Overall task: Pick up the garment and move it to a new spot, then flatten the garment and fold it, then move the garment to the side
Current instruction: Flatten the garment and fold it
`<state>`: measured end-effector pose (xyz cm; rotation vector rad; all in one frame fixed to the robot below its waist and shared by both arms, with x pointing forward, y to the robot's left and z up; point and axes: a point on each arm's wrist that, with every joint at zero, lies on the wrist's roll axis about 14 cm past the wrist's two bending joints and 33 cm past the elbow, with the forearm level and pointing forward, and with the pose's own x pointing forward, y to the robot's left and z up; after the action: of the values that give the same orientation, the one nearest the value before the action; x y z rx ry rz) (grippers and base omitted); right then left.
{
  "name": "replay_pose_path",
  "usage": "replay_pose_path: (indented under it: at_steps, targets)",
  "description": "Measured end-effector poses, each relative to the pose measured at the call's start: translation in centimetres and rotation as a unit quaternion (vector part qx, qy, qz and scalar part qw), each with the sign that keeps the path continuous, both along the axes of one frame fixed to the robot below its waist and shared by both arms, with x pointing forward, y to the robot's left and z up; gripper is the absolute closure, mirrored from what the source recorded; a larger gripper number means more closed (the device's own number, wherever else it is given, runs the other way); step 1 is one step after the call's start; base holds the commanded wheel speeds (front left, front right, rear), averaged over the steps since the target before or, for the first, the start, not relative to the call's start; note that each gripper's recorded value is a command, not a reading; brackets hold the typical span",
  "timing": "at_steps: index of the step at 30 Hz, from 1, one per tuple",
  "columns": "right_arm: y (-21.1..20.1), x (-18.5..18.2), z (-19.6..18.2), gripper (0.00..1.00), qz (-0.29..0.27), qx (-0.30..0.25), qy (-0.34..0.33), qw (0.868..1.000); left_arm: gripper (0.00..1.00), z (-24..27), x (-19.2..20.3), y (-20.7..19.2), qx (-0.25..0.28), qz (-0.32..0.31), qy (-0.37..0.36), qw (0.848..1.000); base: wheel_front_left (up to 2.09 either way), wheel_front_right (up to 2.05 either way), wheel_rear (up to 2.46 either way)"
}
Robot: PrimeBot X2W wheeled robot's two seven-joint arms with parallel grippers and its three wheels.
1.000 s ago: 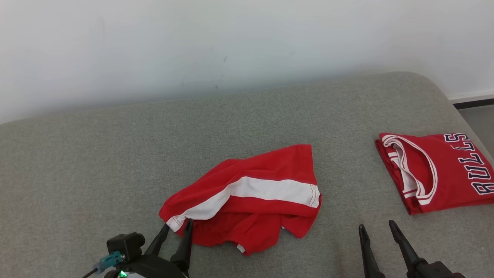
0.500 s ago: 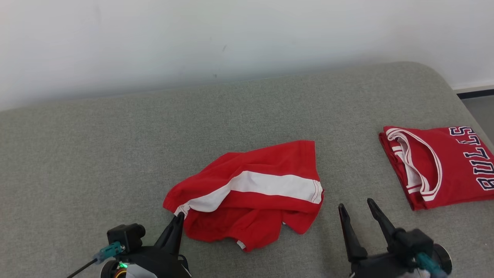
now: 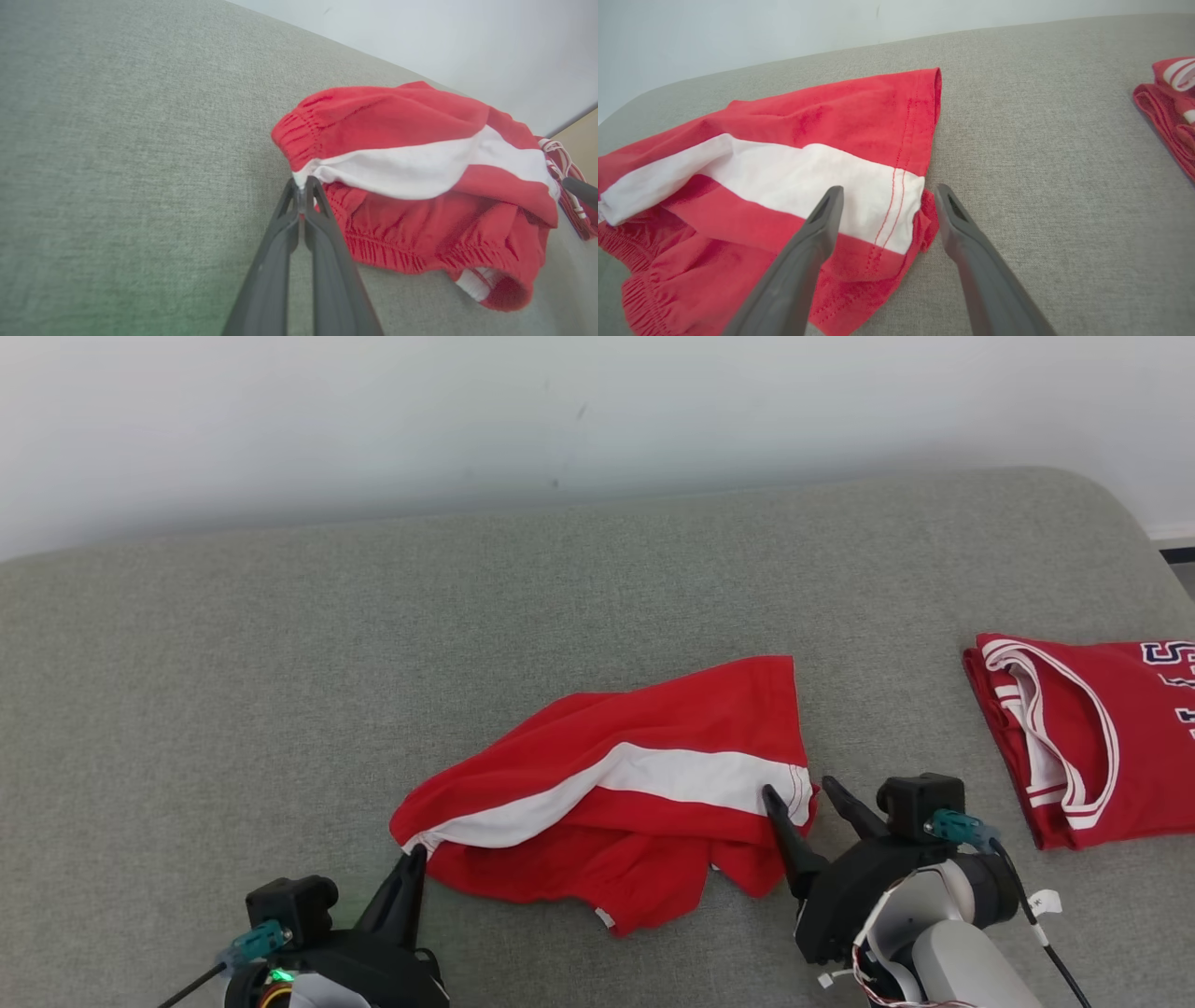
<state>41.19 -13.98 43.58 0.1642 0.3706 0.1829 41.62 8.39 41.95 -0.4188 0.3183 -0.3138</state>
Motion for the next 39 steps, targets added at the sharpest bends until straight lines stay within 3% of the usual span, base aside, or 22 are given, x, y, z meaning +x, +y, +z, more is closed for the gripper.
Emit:
replay_pose_path:
  at_steps: [23,31,39]
  targets:
    - [3.1,0.4,-1.7,0.0,0.045,0.009,0.022,0.999,1.0,-0.8,0.5,0.9,0.013,0.011,0.005,1.0,0.0,0.0,0.0]
    - [3.3,0.7,0.1,0.0,0.045,0.014,-0.016,0.999,1.0,-0.4,0.5,0.7,0.011,0.009,0.001,1.0,0.0,0.0,0.0]
    - [1.3,-0.9,-1.1,0.0,0.018,0.001,0.009,1.0,1.0,-0.2,0.4,0.5,0.013,0.005,-0.002,1.0,0.0,0.0,0.0]
